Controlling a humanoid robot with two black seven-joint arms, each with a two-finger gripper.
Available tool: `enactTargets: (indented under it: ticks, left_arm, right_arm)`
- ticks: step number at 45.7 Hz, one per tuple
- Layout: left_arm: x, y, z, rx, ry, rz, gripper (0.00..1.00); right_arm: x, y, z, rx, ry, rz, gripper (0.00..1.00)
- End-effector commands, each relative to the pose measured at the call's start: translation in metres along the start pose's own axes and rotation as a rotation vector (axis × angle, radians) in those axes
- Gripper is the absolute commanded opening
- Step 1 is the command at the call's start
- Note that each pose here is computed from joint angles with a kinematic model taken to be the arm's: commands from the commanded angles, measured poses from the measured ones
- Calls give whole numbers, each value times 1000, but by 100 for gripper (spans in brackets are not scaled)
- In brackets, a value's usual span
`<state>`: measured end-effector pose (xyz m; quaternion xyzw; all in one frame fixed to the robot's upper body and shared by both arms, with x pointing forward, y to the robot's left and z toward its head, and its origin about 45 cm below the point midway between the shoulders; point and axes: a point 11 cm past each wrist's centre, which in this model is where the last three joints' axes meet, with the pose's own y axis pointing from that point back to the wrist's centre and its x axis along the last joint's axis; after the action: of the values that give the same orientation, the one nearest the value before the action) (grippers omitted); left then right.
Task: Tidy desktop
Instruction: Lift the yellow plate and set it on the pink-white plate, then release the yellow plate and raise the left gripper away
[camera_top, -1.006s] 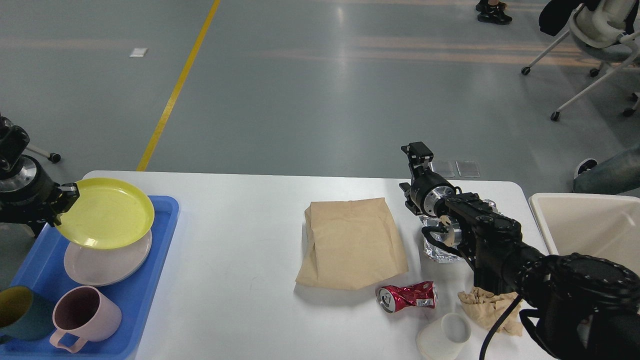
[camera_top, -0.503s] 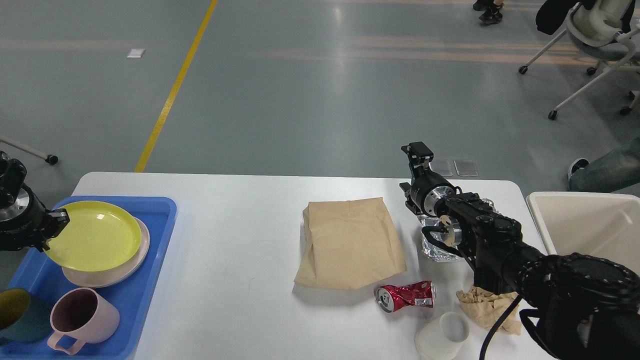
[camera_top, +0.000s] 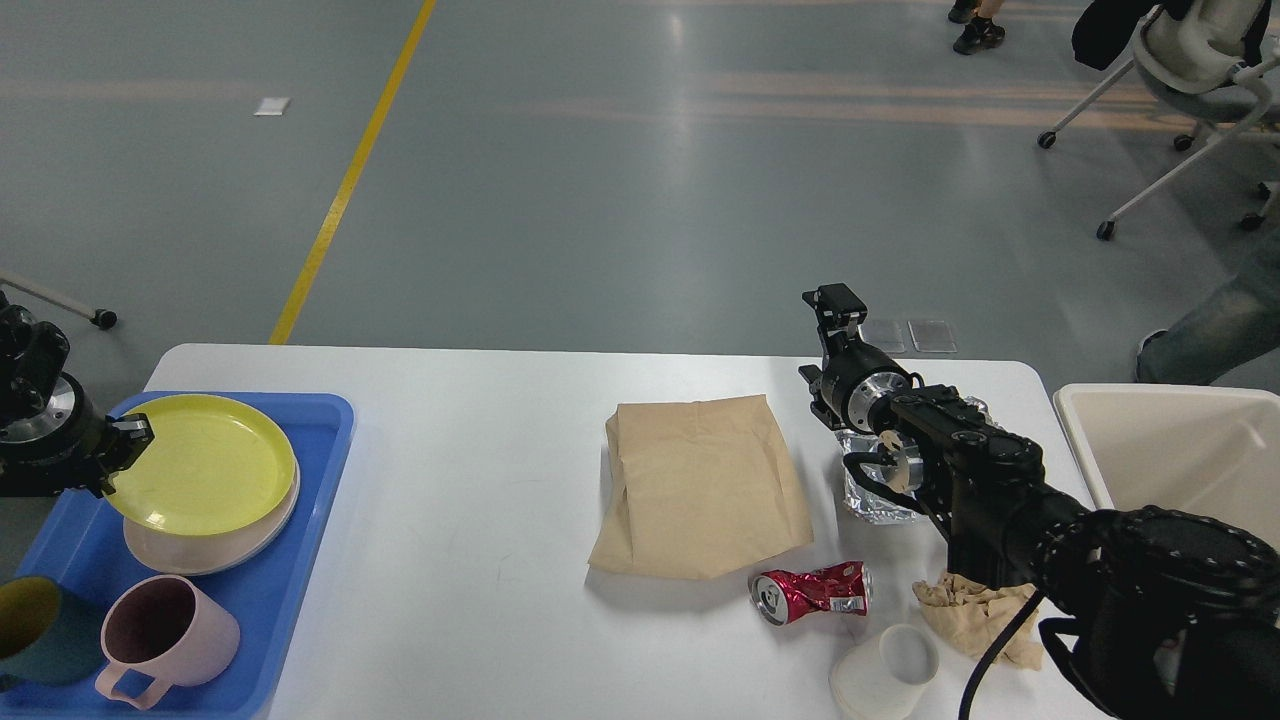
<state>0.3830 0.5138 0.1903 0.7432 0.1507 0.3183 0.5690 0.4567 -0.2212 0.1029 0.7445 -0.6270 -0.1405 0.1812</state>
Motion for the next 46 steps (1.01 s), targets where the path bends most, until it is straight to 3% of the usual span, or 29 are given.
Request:
enactTargets:
  ticks: [1, 8, 17, 19, 33, 46]
  left_arm:
    - [-1, -5, 2, 0, 9, 27, 14]
    - [0, -6, 5, -5, 16, 56, 33]
    - [8, -10, 8, -56, 98, 153, 81]
    - [8, -14, 7, -65, 125, 177, 87]
    - [10, -17, 6, -78, 180, 211, 94]
    - [12, -12, 28, -282, 374, 191, 96]
  right_arm:
    - [0, 0, 0, 0, 0, 0, 100]
    - [0, 0, 0, 0, 0, 0, 100]
    - [0, 0, 0, 0, 0, 1, 100]
    - [0, 0, 0, 0, 0, 0, 100]
    - [0, 0, 0, 0, 0, 0, 100]
    - [0, 0, 0, 0, 0, 1, 100]
